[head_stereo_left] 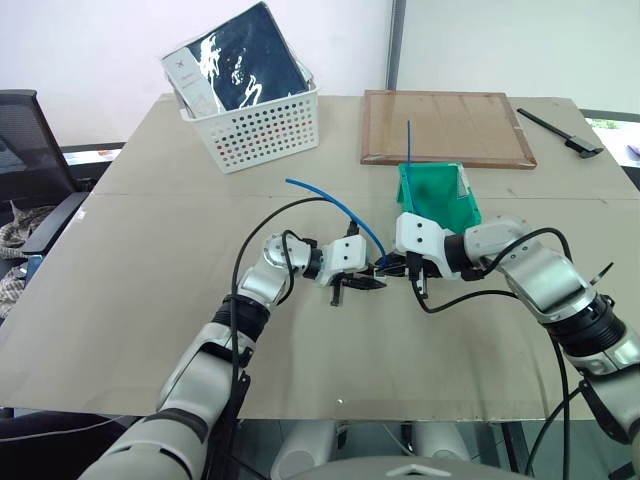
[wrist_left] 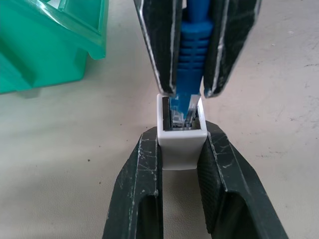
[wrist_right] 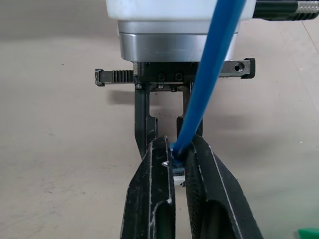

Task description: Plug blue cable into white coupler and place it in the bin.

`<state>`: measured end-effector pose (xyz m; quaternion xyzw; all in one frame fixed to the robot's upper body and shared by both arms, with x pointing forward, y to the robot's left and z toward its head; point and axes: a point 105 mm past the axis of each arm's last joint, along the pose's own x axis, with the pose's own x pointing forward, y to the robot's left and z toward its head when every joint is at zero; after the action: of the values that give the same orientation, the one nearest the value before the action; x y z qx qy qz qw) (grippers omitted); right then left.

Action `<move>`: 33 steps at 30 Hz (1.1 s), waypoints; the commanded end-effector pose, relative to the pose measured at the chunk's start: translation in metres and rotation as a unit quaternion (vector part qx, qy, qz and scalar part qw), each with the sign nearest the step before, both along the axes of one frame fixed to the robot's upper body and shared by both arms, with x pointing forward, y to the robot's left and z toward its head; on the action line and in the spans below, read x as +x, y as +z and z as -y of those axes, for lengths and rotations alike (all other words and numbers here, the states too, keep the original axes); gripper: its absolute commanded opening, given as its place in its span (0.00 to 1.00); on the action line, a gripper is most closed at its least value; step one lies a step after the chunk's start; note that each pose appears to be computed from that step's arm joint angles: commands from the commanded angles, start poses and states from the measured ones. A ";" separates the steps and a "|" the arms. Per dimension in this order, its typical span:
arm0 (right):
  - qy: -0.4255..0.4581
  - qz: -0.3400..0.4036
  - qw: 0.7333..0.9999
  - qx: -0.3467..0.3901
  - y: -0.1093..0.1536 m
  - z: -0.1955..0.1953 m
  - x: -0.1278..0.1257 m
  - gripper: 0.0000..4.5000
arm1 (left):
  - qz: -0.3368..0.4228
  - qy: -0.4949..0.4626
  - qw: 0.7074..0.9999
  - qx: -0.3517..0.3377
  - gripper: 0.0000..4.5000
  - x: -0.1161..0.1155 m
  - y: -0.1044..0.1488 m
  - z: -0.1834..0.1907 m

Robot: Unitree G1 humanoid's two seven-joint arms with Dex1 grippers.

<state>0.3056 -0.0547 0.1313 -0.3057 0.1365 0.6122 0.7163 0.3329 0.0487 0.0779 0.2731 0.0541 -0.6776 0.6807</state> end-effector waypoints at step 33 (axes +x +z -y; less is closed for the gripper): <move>-0.245 0.194 0.923 0.224 0.077 0.077 -0.056 1.00 | -0.144 0.128 0.967 -0.168 0.08 0.017 0.086 0.006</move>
<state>0.2573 -0.1278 0.1938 -0.1967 -0.0465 0.3912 0.8978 0.3485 0.0490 0.1314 0.0688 0.0996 -0.6146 0.7795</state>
